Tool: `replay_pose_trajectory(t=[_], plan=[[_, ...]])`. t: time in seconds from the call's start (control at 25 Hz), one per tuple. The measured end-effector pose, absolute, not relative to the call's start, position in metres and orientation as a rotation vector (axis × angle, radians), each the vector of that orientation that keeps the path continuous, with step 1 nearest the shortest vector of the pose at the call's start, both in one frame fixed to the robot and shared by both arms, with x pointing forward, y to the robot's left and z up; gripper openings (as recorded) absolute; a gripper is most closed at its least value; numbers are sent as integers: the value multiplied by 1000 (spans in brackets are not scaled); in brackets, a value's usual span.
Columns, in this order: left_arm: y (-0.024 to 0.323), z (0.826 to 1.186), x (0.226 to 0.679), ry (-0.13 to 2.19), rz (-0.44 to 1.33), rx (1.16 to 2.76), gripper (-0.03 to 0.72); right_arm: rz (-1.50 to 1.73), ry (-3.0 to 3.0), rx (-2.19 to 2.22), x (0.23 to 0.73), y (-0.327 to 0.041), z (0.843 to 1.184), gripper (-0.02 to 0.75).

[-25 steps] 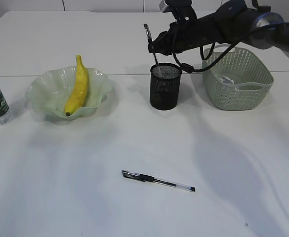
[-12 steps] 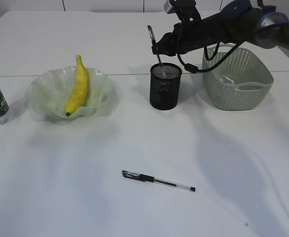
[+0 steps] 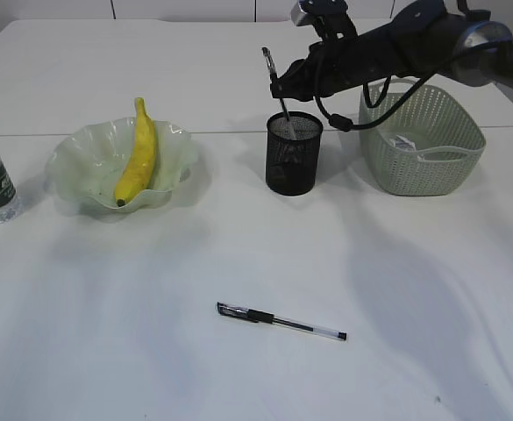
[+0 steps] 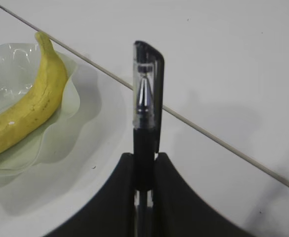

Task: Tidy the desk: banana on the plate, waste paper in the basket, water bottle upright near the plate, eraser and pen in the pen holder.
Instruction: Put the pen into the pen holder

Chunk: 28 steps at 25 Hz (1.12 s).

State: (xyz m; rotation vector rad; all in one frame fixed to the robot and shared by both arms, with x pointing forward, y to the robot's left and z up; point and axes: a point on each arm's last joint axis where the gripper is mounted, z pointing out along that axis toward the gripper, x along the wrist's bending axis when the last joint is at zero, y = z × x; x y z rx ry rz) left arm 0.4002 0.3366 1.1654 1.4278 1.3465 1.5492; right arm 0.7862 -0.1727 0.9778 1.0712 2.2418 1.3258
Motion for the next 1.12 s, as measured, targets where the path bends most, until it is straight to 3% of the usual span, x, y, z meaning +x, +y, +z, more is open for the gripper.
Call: replay_pose_trajectory(t=[0.48,0.8,1.12], plan=[[337,1165,400,1346,1549,1428,521,1326,2244,1071,786,-173,978,75],[336,1166,400,1338,1552,1424,520,1325,2236,1072,787,-173,978,160],[336,1166,400,1334,1553,1422,521,1328,2230,1066,787,-173,981,179]])
